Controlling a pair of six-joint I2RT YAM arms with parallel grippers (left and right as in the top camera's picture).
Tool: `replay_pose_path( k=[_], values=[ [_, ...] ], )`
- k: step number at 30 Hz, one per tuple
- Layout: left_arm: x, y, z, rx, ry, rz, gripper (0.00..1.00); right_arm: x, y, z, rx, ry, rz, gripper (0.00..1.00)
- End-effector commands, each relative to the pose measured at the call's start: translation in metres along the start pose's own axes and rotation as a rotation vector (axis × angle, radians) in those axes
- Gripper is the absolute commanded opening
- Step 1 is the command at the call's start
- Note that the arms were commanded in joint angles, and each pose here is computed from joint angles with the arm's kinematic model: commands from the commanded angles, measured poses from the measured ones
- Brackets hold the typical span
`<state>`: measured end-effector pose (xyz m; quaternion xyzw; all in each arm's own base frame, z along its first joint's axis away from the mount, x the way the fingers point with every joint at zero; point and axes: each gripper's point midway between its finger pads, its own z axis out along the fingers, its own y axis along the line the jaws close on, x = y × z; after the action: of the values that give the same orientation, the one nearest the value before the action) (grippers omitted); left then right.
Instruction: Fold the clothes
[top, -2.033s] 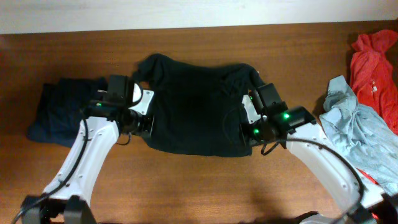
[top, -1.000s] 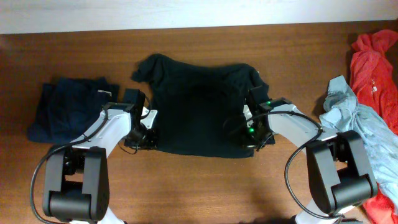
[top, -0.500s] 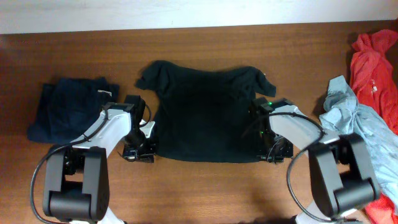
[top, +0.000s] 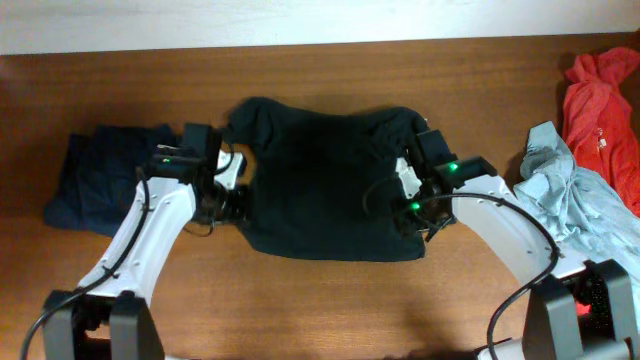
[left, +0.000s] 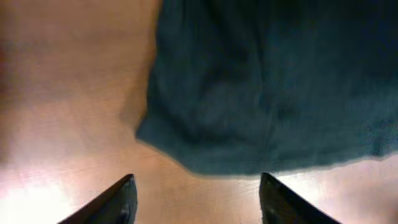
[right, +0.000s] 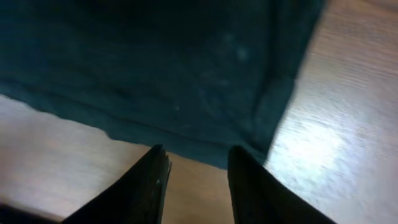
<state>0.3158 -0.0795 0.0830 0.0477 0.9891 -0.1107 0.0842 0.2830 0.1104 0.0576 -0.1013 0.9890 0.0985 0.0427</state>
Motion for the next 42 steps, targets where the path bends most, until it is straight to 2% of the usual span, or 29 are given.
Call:
replay_pose_path(
  k=[1,3,5,11,14,19,26,36,39,42],
  values=[
    [-0.008,0.008,0.012,-0.035,-0.01,0.028,0.65,-0.002,0.009,0.014,-0.07,0.03,-0.049,0.36],
    [-0.008,0.008,0.024,-0.025,0.012,0.062,0.65,0.0,0.007,0.022,-0.068,0.059,-0.029,0.35],
    [-0.003,0.013,0.043,-0.027,0.067,0.081,0.65,0.005,0.005,0.033,-0.066,0.101,-0.01,0.28],
    [0.003,0.03,0.07,-0.03,0.129,0.045,0.66,0.006,0.003,0.044,-0.061,0.123,0.04,0.27],
    [0.004,0.027,0.075,0.018,0.141,0.039,0.63,0.006,0.002,0.044,-0.061,0.121,0.043,0.27],
    [0.01,0.003,0.075,0.159,0.161,0.044,0.48,0.006,0.002,0.044,-0.06,0.121,0.043,0.28],
    [0.032,-0.003,0.068,0.199,0.254,0.018,0.1,0.006,0.0,0.044,-0.044,0.121,0.046,0.28],
    [0.064,0.005,0.038,0.199,0.436,-0.131,0.02,0.007,-0.005,0.045,-0.016,0.123,0.064,0.25],
    [0.063,0.011,0.035,0.198,0.434,-0.162,0.03,0.007,-0.005,0.045,-0.014,0.123,0.064,0.25],
    [0.062,0.017,0.033,0.199,0.43,-0.193,0.09,0.007,-0.005,0.044,-0.014,0.126,0.065,0.25]
  ],
)
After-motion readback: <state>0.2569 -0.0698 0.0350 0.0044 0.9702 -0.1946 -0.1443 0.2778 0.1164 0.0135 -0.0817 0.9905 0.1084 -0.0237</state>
